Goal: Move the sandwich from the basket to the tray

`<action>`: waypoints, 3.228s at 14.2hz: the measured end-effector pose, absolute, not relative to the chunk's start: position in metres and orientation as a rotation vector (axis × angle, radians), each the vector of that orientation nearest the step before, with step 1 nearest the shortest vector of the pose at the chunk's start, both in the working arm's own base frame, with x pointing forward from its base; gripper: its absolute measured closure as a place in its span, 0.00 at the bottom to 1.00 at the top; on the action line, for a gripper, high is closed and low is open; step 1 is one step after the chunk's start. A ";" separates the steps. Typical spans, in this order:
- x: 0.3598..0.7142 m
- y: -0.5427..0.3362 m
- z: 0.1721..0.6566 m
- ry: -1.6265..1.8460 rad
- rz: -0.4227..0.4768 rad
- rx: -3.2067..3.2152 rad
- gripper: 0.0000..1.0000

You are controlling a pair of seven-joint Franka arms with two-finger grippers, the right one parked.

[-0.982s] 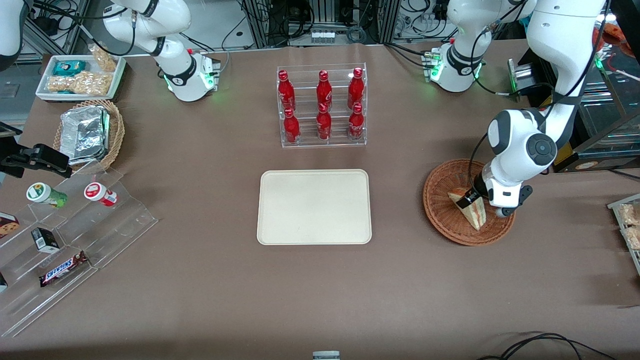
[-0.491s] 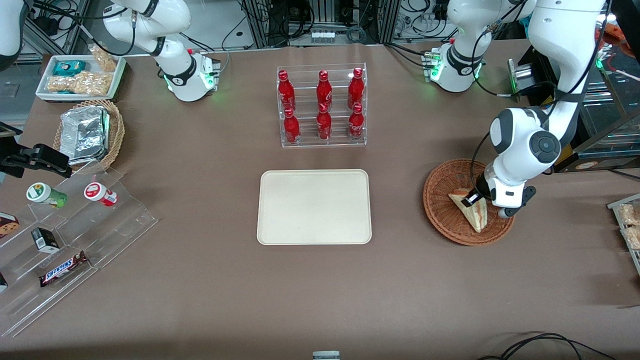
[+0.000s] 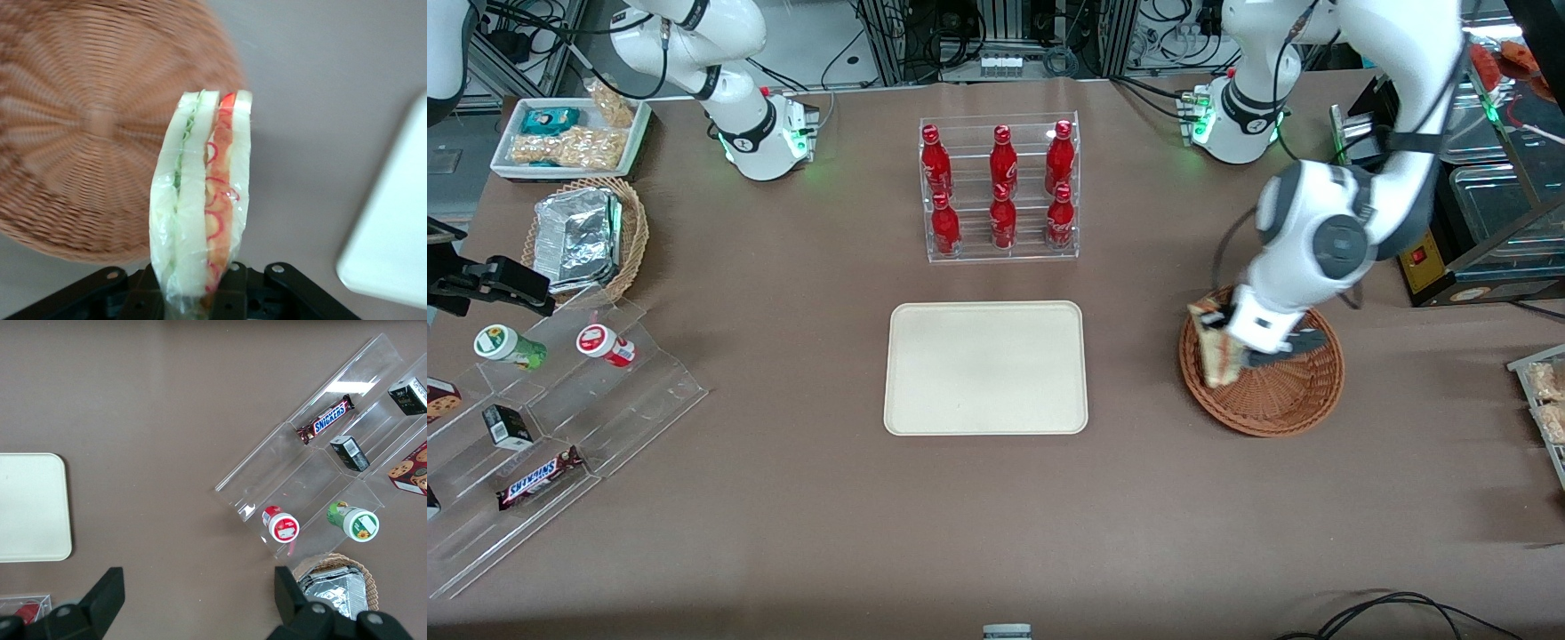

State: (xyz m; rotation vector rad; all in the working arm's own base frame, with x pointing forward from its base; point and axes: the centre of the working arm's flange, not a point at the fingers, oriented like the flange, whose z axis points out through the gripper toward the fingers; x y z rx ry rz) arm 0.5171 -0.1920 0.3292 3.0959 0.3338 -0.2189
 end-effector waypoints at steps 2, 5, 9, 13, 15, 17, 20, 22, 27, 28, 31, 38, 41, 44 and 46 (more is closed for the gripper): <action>0.506 -0.252 0.333 0.169 -0.208 3.105 0.85; 0.500 -0.334 0.328 0.072 -0.211 3.089 0.85; 0.503 -0.464 0.299 0.218 -0.245 3.132 0.85; 0.505 -0.522 0.263 0.298 -0.213 3.155 0.85; 0.508 -0.535 0.264 0.291 -0.198 3.139 0.85; 0.509 -0.542 0.262 0.283 -0.195 3.136 0.84; 0.513 -0.542 0.247 0.299 -0.190 3.152 0.67; 0.516 -0.543 0.244 0.327 -0.183 3.148 0.47; 0.529 -0.539 0.270 0.378 -0.140 3.132 0.01; 0.535 -0.533 0.286 0.399 -0.137 3.138 0.00; 0.567 -0.485 0.363 0.520 -0.127 3.118 0.00; 0.585 -0.289 0.495 0.346 -0.428 3.043 0.00; 0.565 -0.184 0.524 0.241 -0.594 3.047 0.00; 0.555 -0.095 0.542 0.307 -0.635 3.030 0.00; 0.543 -0.054 0.543 0.393 -0.638 3.067 0.00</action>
